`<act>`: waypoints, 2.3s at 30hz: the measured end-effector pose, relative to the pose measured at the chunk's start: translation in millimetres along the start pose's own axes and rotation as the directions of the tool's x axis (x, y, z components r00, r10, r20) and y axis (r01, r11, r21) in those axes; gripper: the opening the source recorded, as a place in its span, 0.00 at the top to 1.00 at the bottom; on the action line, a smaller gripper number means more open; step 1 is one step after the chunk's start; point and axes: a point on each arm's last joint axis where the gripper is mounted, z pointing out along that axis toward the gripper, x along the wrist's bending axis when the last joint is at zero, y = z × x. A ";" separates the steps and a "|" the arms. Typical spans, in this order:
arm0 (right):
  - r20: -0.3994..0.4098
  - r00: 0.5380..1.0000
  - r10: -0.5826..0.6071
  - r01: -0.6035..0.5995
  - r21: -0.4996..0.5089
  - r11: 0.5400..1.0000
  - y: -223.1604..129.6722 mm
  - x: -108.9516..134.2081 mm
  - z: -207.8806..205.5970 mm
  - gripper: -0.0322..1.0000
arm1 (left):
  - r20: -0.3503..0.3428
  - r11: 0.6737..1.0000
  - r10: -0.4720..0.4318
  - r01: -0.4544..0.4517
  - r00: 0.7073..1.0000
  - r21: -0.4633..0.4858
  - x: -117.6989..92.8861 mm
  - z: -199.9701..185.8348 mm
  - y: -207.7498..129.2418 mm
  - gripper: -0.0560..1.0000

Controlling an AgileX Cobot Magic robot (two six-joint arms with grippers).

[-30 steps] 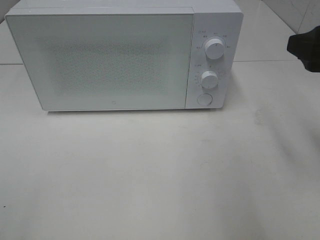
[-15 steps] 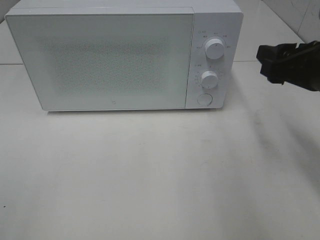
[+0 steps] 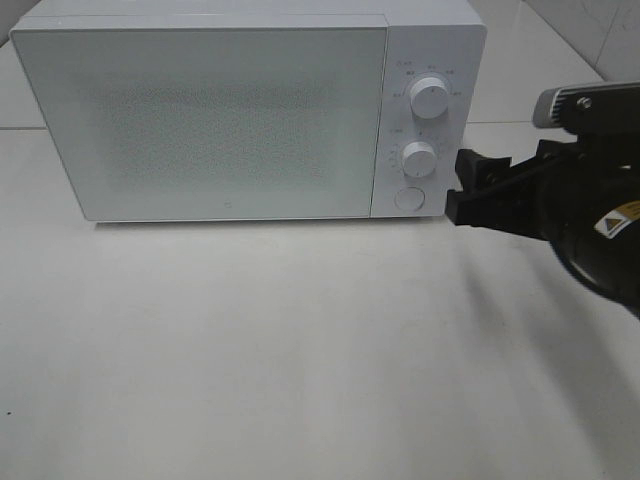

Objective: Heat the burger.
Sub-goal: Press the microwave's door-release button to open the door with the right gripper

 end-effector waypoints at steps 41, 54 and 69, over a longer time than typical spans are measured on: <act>0.128 0.208 0.970 -0.975 -0.056 0.217 -41.1 30.7 -0.4 0.75 | -0.001 1.000 0.001 -0.001 1.000 0.000 0.1 0.0 0.0 0.04; 0.185 0.007 0.983 -0.998 -0.064 0.019 -47.5 32.1 -1.2 0.95 | -0.002 1.000 0.001 -0.001 1.000 0.000 0.2 0.0 0.0 0.04; 0.231 -0.010 0.973 -0.997 -0.074 0.007 -66.2 43.0 19.4 0.95 | -0.003 1.000 0.002 -0.002 1.000 0.000 0.2 0.0 0.0 0.04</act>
